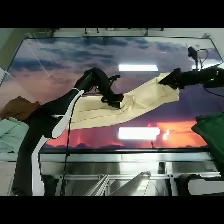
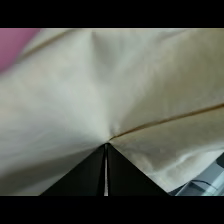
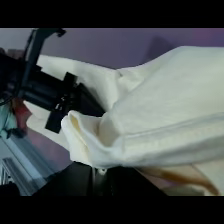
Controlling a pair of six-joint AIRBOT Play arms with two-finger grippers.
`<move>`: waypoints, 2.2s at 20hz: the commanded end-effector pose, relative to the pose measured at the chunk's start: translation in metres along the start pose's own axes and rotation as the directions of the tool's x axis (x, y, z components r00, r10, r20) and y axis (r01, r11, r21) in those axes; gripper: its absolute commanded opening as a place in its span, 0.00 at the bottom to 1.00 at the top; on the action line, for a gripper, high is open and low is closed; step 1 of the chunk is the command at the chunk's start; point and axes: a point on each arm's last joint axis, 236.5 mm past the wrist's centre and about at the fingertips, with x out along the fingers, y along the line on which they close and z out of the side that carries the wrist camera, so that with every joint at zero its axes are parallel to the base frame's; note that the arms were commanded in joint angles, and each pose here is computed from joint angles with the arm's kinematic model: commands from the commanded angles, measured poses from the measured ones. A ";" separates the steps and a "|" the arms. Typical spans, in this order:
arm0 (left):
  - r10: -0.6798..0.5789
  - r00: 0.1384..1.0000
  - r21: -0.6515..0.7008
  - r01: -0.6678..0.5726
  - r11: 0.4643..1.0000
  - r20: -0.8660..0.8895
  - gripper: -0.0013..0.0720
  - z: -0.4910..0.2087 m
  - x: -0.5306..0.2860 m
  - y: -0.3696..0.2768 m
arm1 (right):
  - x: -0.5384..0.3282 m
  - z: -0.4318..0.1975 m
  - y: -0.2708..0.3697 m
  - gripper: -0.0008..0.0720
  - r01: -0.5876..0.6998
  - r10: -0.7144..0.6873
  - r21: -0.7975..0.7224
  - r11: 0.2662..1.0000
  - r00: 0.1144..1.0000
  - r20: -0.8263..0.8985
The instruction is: Fold the shirts.
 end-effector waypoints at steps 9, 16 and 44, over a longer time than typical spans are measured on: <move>0.132 0.801 -0.019 -0.149 0.989 0.584 0.05 -0.076 -0.359 -0.023 | 0.183 -0.080 0.177 0.03 -0.130 0.091 -0.314 0.940 0.987 -0.135; 0.246 0.733 -0.186 -0.164 0.969 0.635 0.05 -0.168 -0.381 0.018 | 0.357 -0.206 0.192 0.46 -0.213 0.061 -0.353 0.911 0.916 -0.396; 0.237 0.760 -0.231 -0.117 0.966 0.605 0.05 -0.201 -0.325 0.034 | 0.255 -0.137 -0.001 0.86 0.156 -0.088 0.085 0.984 0.843 -0.531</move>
